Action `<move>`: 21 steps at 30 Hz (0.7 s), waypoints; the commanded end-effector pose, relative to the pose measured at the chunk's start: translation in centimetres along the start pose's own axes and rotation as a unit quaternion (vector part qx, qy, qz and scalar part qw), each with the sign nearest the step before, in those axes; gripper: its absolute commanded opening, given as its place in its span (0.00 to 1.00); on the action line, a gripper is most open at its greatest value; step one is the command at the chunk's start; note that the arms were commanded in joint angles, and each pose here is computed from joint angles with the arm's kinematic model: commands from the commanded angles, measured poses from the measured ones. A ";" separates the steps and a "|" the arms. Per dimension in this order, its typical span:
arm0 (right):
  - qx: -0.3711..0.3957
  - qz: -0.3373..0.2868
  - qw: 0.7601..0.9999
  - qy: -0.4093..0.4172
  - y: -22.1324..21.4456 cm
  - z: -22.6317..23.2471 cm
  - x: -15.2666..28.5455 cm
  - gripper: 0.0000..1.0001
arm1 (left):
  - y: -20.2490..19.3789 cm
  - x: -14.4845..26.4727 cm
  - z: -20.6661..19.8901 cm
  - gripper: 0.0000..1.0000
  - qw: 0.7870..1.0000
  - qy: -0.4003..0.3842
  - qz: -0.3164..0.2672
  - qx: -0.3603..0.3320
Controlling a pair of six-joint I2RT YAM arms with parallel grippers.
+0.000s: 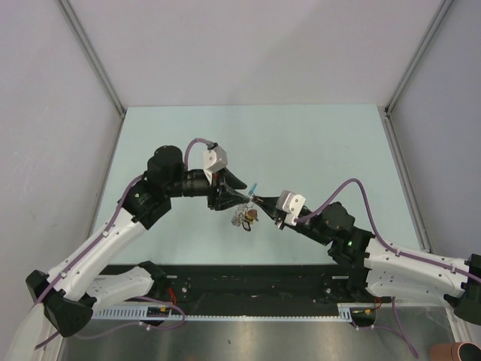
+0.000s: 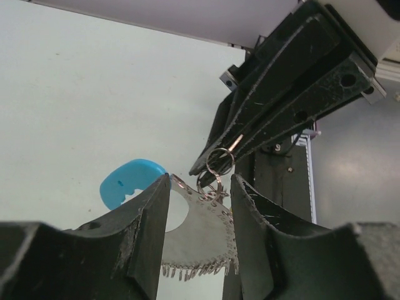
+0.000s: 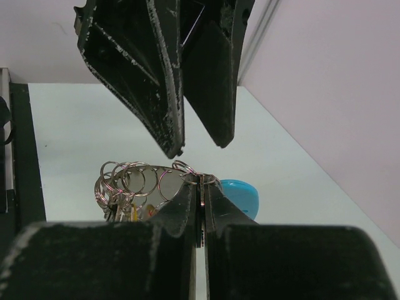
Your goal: Remove the keys from the keyring
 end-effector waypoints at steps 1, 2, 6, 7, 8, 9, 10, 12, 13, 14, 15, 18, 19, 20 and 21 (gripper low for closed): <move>0.006 -0.062 0.998 -0.013 3.5 -1.2 -0.1 0.00 | 0.6 -0.1 -1.5 0.48 0.998 -0.040 0.012 -0.045; 0.005 -0.061 0.998 -0.014 3.5 -1.2 -0.2 0.00 | 0.5 -0.2 -1.6 0.48 0.998 -0.039 0.016 -0.049; 0.002 -0.059 0.998 -0.017 3.3 -1.2 -0.3 0.00 | 0.2 -0.5 -1.8 0.48 0.998 -0.045 0.020 -0.050; 0.001 -0.058 0.998 -0.016 3.3 -1.2 -0.3 0.00 | 0.1 -0.5 -1.9 0.48 0.997 -0.046 0.020 -0.050; 0.001 -0.058 0.998 -0.016 3.3 -1.2 -0.3 0.00 | 0.0 -0.6 -1.7 0.47 0.998 -0.044 0.022 -0.049; 0.000 -0.059 0.998 -0.015 3.4 -1.1 -0.3 0.00 | 0.0 -0.7 -1.7 0.45 0.998 -0.041 0.022 -0.050; -0.001 -0.060 0.998 -0.016 3.4 -1.2 -0.2 0.00 | -0.2 -0.8 -1.6 0.44 0.998 -0.038 0.025 -0.048; -0.001 -0.061 0.998 -0.016 3.5 -1.2 -0.2 0.00 | -0.4 -0.9 -1.4 0.40 0.998 -0.034 0.032 -0.046; -0.001 -0.061 0.998 -0.015 3.5 -1.2 -0.1 0.00 | -0.5 -1.0 -1.4 0.38 0.998 -0.033 0.034 -0.047; -0.001 -0.060 0.998 -0.015 3.5 -1.1 -0.1 0.00 | -0.5 -1.0 -1.3 0.36 0.998 -0.030 0.036 -0.048; -0.002 -0.063 0.998 -0.015 3.7 -1.2 0.0 0.00 | -0.6 -1.2 -1.1 0.31 0.998 -0.024 0.040 -0.047; -0.003 -0.062 0.998 -0.009 3.6 -1.0 0.1 0.00 | -0.7 -1.3 -1.1 0.17 0.998 -0.023 0.044 -0.050; -0.003 -0.059 0.998 -0.009 3.6 -1.0 0.2 0.00 | -0.8 -1.3 -1.0 0.12 0.997 -0.021 0.047 -0.049; -0.004 -0.057 0.998 -0.008 3.5 -1.0 0.2 0.00 | -0.7 -1.4 -0.9 0.07 0.997 -0.018 0.047 -0.050; -0.005 -0.055 0.998 -0.009 3.4 -1.0 0.2 0.00 | -0.7 -1.3 -0.8 0.00 0.997 -0.012 0.047 -0.052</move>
Point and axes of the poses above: each gripper's point midway between its finger pads, its own x axis back along the fingers, its own z axis along the line the jaws close on, y = z × x, the point moved 5 cm from there along x, back along the fingers, and after that the axes turned 2 degrees about x, right-handed, at the moved point
